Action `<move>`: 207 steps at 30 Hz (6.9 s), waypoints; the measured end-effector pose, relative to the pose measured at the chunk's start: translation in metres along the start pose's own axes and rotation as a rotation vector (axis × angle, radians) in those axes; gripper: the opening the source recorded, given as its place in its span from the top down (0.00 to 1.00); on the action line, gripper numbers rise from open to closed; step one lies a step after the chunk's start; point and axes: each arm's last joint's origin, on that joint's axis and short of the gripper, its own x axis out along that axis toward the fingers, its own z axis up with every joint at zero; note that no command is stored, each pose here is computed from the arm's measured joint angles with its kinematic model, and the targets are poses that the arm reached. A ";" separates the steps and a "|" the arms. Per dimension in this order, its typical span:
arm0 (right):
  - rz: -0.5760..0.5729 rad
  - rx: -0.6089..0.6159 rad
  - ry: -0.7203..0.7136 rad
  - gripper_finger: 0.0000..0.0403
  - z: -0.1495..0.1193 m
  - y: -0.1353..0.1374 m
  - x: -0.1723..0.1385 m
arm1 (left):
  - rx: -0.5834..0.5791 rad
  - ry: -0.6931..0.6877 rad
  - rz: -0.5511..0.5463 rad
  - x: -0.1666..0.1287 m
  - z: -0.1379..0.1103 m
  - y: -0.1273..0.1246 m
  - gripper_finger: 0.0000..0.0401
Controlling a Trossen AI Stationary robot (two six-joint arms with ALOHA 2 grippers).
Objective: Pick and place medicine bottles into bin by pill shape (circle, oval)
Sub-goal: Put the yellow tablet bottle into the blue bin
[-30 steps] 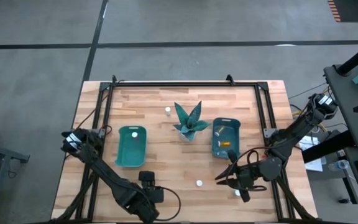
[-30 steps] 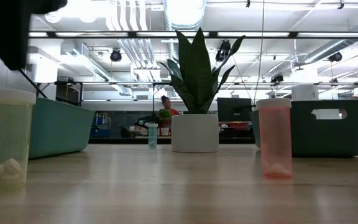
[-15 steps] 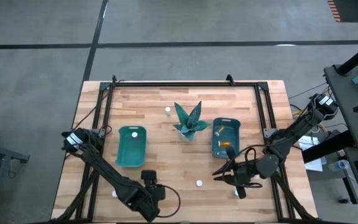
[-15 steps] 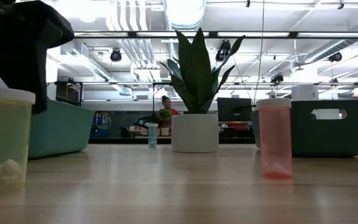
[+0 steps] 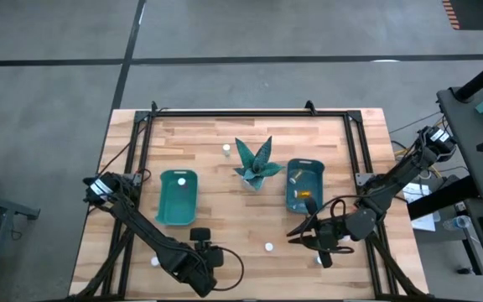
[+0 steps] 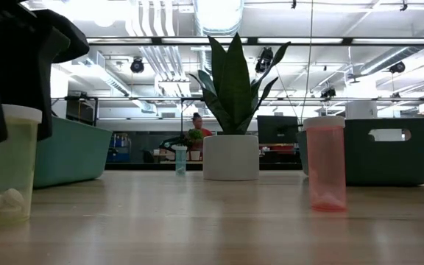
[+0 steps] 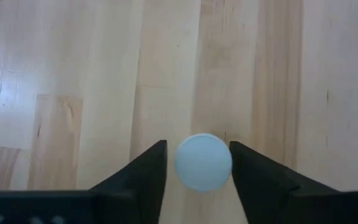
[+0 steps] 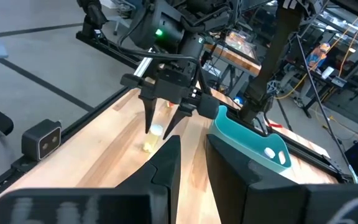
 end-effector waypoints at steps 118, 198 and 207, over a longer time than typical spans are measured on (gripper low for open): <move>-0.161 0.216 -0.110 0.76 -0.028 -0.030 0.039 | 0.006 -1.173 -0.022 -0.056 0.087 0.103 0.45; -0.286 0.284 0.150 0.45 -0.008 -0.041 0.039 | 0.062 -1.052 0.069 0.006 0.100 0.115 0.81; -0.319 0.271 0.157 0.46 -0.004 -0.041 0.045 | 0.060 -1.057 0.068 0.005 0.100 0.115 0.81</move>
